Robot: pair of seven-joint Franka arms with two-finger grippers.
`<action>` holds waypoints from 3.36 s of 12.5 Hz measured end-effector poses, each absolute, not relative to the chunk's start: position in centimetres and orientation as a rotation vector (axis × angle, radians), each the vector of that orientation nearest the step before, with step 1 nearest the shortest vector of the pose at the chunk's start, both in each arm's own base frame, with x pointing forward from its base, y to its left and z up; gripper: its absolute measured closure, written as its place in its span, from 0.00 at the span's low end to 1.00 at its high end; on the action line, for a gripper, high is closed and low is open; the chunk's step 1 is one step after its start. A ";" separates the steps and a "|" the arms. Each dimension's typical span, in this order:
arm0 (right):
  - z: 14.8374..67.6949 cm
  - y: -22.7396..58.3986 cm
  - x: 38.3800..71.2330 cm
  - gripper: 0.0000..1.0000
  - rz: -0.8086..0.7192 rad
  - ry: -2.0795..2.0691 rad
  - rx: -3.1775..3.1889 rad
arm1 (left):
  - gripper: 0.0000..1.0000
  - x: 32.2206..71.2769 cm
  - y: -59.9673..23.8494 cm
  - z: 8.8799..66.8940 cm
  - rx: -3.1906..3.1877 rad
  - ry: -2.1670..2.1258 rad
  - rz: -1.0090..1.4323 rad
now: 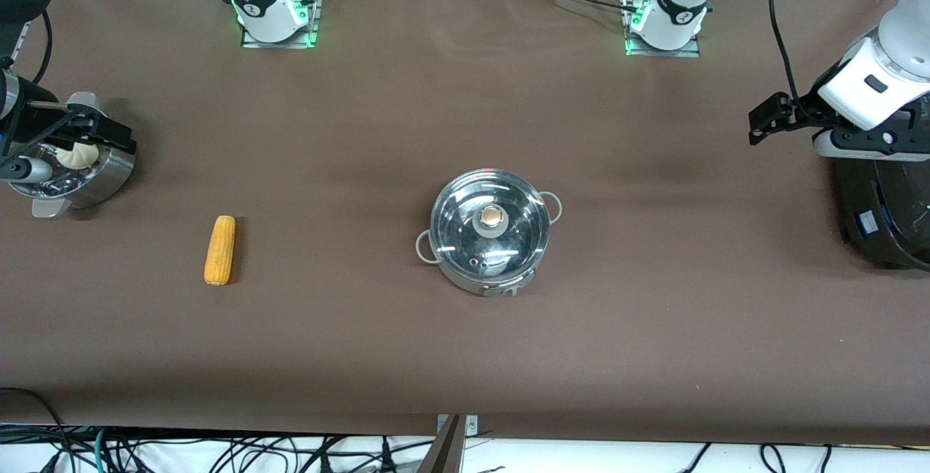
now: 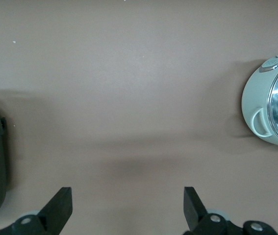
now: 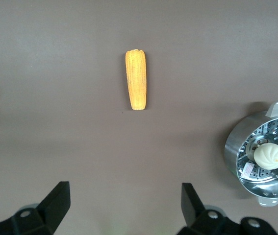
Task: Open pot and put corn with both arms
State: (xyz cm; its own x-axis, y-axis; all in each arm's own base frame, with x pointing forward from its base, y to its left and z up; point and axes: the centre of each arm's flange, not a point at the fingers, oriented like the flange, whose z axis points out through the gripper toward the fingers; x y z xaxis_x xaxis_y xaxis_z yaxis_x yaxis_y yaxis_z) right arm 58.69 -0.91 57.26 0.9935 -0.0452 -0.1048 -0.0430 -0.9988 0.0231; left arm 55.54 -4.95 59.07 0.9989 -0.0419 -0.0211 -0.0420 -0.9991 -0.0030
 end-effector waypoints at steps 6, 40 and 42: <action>57.3 -0.9 58.7 0.00 -0.164 -0.069 3.116 | 0.00 55.5 -5.9 59.3 -3.137 0.091 0.027; 25.7 -2.6 67.7 0.00 -0.347 -0.092 3.118 | 0.00 60.0 -40.8 38.0 -3.207 0.846 -0.194; 23.5 -1.8 67.6 0.00 -0.349 -0.074 3.119 | 0.00 59.2 -42.2 37.4 -3.168 0.901 -0.198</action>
State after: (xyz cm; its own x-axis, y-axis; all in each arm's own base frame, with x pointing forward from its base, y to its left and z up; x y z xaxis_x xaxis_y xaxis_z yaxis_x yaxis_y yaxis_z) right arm 67.59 -1.80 23.46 0.9742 -0.0472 -0.2209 -0.0466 -0.9989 0.0079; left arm 59.17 -42.19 37.36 0.8447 -0.5116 0.1573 -0.5304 -0.8395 0.1180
